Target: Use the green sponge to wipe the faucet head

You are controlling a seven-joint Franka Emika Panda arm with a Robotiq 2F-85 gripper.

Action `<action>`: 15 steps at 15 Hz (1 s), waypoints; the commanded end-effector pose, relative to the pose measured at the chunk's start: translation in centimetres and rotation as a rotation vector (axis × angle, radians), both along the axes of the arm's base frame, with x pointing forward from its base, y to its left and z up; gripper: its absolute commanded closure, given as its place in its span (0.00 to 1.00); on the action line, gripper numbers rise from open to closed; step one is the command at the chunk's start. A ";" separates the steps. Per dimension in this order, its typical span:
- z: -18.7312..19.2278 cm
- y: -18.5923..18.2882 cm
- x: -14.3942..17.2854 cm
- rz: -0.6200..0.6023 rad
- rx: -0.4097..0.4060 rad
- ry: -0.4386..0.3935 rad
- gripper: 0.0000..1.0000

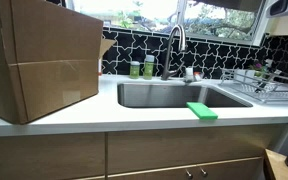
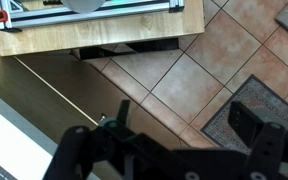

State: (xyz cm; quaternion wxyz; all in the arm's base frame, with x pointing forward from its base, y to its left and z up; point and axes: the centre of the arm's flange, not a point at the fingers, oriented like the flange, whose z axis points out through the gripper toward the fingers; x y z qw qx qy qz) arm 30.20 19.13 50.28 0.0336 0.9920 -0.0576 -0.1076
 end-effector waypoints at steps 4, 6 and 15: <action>0.0 0.0 0.0 0.000 0.000 0.000 0.00; 0.0 0.0 0.0 0.000 0.000 0.000 0.00; -0.1 -0.4 0.0 -0.019 0.000 -0.001 0.00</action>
